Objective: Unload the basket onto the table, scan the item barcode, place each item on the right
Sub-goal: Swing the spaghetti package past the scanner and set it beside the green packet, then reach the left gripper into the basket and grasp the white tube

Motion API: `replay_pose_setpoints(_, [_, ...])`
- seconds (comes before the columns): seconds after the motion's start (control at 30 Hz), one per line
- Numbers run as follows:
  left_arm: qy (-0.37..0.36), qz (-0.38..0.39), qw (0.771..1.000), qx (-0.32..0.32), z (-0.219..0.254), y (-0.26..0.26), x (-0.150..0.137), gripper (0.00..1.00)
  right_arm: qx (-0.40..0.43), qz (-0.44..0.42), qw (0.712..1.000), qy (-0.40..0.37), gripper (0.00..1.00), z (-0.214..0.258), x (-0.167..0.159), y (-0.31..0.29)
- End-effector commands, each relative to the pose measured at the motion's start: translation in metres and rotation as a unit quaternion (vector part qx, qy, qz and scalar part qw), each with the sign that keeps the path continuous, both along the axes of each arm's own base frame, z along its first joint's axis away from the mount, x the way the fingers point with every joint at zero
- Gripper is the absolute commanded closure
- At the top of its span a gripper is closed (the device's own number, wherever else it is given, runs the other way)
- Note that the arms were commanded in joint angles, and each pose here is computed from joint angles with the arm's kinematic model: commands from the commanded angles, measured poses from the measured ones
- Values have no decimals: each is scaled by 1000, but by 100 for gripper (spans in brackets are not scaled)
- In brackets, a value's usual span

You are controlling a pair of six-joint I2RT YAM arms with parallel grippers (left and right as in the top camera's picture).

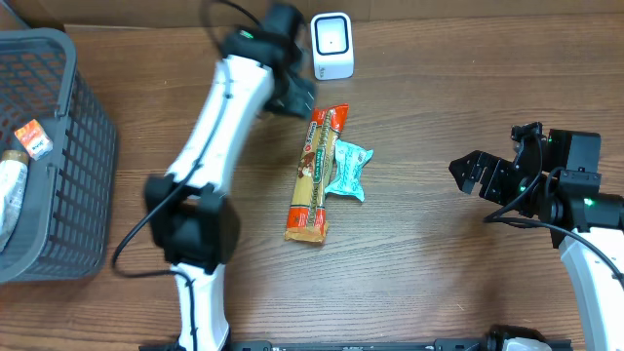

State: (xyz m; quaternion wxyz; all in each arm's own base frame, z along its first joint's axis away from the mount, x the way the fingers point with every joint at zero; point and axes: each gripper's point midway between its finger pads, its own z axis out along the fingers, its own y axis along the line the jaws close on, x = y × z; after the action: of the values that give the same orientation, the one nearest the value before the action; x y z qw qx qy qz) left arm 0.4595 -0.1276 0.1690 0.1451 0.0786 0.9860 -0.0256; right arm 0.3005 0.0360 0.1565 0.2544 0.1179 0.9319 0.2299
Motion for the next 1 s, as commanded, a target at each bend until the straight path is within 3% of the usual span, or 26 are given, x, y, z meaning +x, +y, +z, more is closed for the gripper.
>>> replay_pose_setpoints(0.0, [-198, 108, 974, -5, 167, 78, -2, 0, -7, 0, 1000, -17, 0, 11, 6, -2])
replay_pose_setpoints(0.13, [-291, 202, 935, 10, 247, 164, -36, 0, -7, 0, 1000, -17, 0, 11, 6, -2])
replay_pose_setpoints(0.23, [-309, 296, 903, 38, 271, 242, -80, 0, -7, 0, 1000, -17, 0, 11, 6, -2])
replay_pose_setpoints(0.3, [-293, 378, 877, 55, 269, 294, -114, 0, -7, 0, 1000, -17, 0, 11, 7, -2])
replay_pose_setpoints(0.47, [-232, 574, 783, 63, 233, 407, -188, 4, -8, 0, 1000, -20, 0, 12, 8, -2])
replay_pose_setpoints(0.53, [-208, 602, 769, 58, 212, 432, -201, 8, -8, 0, 1000, -21, 0, 12, 8, -2])
replay_pose_setpoints(0.63, [-166, 615, 770, 40, 171, 454, -201, 13, -15, -3, 1000, -22, 0, 11, 9, -5])
replay_pose_setpoints(0.8, [-118, 584, 801, 68, 103, 480, -188, 18, -30, -12, 999, -18, 0, 9, 8, -10])
replay_pose_setpoints(0.97, [-101, 494, 855, 121, 51, 497, -175, 18, -30, -13, 999, -18, 0, 9, 9, -11])
